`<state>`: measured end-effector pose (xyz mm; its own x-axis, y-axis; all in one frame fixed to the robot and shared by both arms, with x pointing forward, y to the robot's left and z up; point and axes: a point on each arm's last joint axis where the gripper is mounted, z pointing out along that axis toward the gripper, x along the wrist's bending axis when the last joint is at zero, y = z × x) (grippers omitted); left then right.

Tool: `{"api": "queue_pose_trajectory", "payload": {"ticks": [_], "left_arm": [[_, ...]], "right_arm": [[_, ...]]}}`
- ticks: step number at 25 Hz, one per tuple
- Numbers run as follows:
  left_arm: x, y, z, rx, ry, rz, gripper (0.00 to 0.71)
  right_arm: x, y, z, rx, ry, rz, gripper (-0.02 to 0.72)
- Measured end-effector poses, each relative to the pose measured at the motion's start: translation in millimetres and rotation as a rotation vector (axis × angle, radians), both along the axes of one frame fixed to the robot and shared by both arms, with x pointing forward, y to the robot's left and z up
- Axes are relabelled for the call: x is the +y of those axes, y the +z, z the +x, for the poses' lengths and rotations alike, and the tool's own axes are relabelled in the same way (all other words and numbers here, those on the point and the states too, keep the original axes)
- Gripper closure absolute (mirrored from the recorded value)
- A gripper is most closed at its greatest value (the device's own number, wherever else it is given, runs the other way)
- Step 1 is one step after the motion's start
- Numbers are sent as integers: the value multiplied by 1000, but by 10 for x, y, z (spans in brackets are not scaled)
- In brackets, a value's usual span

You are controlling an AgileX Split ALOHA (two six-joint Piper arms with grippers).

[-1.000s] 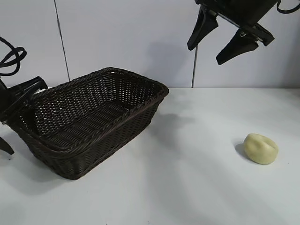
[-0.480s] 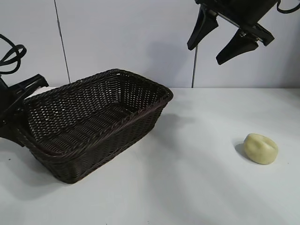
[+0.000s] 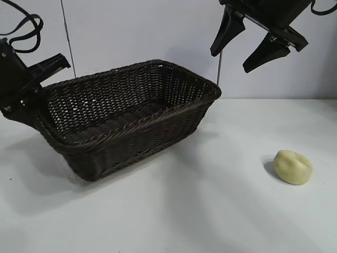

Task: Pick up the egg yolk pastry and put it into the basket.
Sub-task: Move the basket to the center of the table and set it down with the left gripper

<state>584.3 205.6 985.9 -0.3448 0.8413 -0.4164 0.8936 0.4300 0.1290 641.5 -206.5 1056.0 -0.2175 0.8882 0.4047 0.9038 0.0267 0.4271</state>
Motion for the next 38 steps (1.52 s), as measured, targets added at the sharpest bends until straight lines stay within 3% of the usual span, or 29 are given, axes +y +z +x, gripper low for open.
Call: {"api": "queue_pose_trajectory", "payload": {"ticks": [7,15,20,38], "left_arm": [[-45,-149,118,56,-197,48,604],[-134,-73,420,18,-449,78,604],[-173,-166,558,31,-559,85,604],[-199,-535,698,51,-567,86,607]], "right_arm": [[0,0,-1,1,0,0,174],[0,0,-1,1,0,0,174],[0,0,-1,1,0,0,174],[0,-1,-1,1,1,-1,174]]}}
